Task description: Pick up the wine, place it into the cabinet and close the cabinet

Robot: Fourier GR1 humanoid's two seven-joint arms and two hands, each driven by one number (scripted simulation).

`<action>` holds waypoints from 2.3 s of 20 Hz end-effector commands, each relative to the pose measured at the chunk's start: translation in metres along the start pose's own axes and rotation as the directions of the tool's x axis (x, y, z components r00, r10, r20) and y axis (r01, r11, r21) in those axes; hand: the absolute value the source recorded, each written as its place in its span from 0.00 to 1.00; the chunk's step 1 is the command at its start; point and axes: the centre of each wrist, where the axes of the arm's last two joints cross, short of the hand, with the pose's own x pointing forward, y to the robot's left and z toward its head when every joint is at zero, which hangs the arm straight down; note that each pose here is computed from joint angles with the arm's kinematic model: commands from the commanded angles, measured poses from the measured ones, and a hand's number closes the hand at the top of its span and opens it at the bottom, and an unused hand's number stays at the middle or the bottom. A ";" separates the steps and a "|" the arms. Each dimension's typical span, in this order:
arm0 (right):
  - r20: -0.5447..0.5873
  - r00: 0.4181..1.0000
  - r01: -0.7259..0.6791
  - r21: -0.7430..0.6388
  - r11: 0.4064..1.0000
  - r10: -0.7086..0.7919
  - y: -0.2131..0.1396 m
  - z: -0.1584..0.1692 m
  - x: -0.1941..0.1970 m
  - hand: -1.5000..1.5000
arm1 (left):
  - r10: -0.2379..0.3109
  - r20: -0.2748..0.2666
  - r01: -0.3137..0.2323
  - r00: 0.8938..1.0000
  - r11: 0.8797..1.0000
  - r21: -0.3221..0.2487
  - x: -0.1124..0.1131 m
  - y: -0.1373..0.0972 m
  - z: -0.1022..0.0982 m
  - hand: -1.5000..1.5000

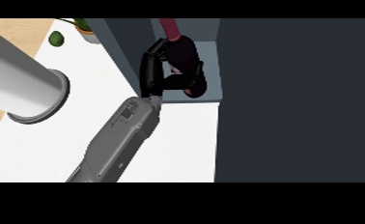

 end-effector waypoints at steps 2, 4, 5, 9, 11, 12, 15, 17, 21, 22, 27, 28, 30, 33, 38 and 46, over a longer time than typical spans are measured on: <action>0.048 0.998 0.030 0.033 0.999 -0.032 -0.001 0.023 0.012 0.00 | -0.050 -0.020 0.051 0.999 0.999 0.006 0.003 -0.012 -0.015 1.00; 0.054 0.997 0.053 0.026 0.998 -0.054 0.011 0.022 0.016 0.00 | -0.064 -0.025 0.064 0.998 0.998 0.013 -0.011 -0.003 -0.014 1.00; 0.066 0.997 0.047 0.031 0.998 -0.049 0.006 0.015 0.008 0.00 | -0.064 -0.032 0.065 0.997 0.998 0.021 -0.001 -0.007 -0.030 1.00; 0.055 0.998 0.033 0.038 0.999 -0.035 0.006 0.016 0.015 0.00 | -0.051 -0.028 0.051 0.998 0.999 0.018 -0.010 0.003 -0.030 1.00; 0.057 0.997 0.055 0.048 0.997 -0.057 0.000 0.025 0.018 0.00 | -0.110 0.015 0.109 0.994 0.993 0.052 -0.016 0.007 -0.035 1.00; 0.051 0.998 0.037 0.034 0.999 -0.039 0.004 0.026 0.007 0.00 | -0.114 0.048 0.111 0.992 0.992 0.058 -0.008 0.005 -0.043 1.00; 0.066 0.996 0.053 0.034 0.998 -0.055 0.001 0.014 0.007 0.00 | -0.140 0.079 0.136 0.987 0.989 0.060 -0.010 0.004 -0.048 1.00; 0.042 0.999 0.026 0.027 0.999 -0.027 -0.002 0.022 0.009 0.00 | -0.142 0.083 0.136 0.986 0.988 0.076 0.011 -0.011 -0.060 1.00; 0.055 0.998 0.033 0.055 0.998 -0.036 0.010 0.032 0.022 0.00 | -0.130 0.077 0.123 0.988 0.988 0.095 -0.007 0.005 -0.059 1.00; 0.061 0.997 0.048 0.050 0.998 -0.051 0.012 0.014 0.005 0.00 | -0.143 0.075 0.135 0.987 0.985 0.109 -0.012 0.005 -0.056 1.00; 0.060 0.996 0.057 0.068 0.996 -0.061 0.013 0.011 0.005 0.00 | -0.077 0.030 0.073 0.997 0.989 0.129 -0.004 0.005 -0.070 1.00; 0.048 0.996 0.064 0.080 0.995 -0.068 0.013 0.029 0.016 0.00 | -0.063 0.017 0.059 0.998 0.987 0.151 -0.013 0.014 -0.064 1.00; 0.053 0.997 0.045 0.063 0.997 -0.048 0.009 0.018 0.011 0.00 | -0.017 0.002 0.016 1.000 0.986 0.163 -0.005 0.008 -0.070 1.00; 0.064 0.996 0.057 0.075 0.996 -0.062 0.009 0.019 0.010 0.00 | 0.022 -0.020 -0.019 1.000 0.987 0.160 -0.020 0.018 -0.060 1.00; 0.061 0.997 0.046 0.092 0.995 -0.052 0.008 0.020 0.016 0.00 | 0.014 -0.011 -0.012 1.000 0.983 0.184 -0.013 0.028 -0.071 1.00; 0.060 0.996 0.068 0.087 0.994 -0.073 0.019 0.012 0.008 0.00 | -0.055 -0.021 0.058 0.998 0.981 0.184 -0.018 0.016 -0.066 1.00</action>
